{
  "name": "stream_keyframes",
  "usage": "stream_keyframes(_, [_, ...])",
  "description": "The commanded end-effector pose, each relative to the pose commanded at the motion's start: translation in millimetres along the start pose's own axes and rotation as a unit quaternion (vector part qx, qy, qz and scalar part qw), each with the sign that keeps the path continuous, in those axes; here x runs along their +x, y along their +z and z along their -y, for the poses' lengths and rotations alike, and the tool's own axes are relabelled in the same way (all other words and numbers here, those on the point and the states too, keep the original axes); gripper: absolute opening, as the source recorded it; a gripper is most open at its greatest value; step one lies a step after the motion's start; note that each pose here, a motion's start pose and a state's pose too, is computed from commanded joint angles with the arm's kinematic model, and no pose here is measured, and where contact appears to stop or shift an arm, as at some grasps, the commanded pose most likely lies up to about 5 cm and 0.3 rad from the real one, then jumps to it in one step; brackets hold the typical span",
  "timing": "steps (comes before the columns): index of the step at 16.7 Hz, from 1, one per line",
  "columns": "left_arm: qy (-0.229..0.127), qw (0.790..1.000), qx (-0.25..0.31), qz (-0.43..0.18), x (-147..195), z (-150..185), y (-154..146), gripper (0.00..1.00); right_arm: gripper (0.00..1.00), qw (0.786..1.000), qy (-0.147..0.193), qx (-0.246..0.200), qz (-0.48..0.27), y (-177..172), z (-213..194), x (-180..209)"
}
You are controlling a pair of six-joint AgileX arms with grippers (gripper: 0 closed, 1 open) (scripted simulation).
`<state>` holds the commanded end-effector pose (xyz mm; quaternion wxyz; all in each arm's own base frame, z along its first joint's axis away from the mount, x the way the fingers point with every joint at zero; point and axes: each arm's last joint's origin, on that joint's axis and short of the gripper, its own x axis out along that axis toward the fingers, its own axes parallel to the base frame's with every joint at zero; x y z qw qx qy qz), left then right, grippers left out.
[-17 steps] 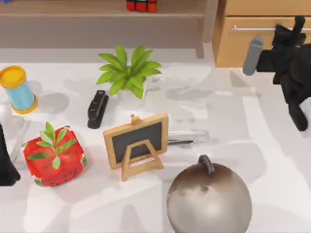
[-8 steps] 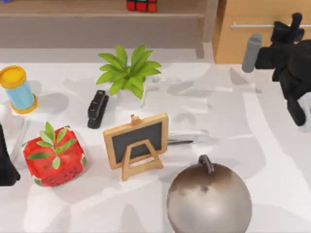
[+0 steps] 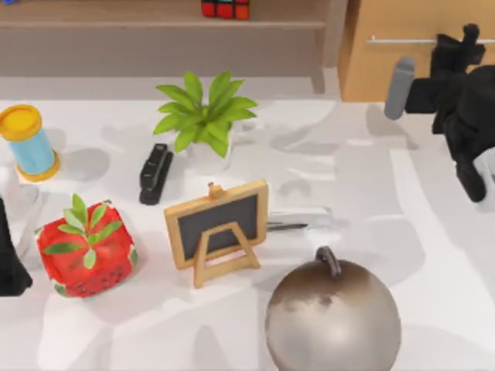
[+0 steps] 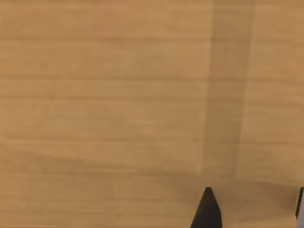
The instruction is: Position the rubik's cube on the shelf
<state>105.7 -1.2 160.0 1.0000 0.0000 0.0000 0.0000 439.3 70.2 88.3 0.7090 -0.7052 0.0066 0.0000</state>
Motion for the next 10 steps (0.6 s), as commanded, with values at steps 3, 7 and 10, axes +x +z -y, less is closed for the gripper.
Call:
stream_keyframes(3, [0.000, 1.000, 0.000, 0.000, 0.0, 0.0, 0.0, 1.00, 0.90, 1.000, 0.000, 0.000, 0.000, 0.0, 0.0, 0.0])
stream_keyframes(7, [0.000, 1.000, 0.000, 0.000, 0.0, 0.0, 0.0, 1.00, 1.00, 1.000, 0.000, 0.000, 0.000, 0.0, 0.0, 0.0])
stream_keyframes(10, [0.000, 1.000, 0.000, 0.000, 0.0, 0.0, 0.0, 1.00, 1.00, 1.000, 0.000, 0.000, 0.000, 0.0, 0.0, 0.0])
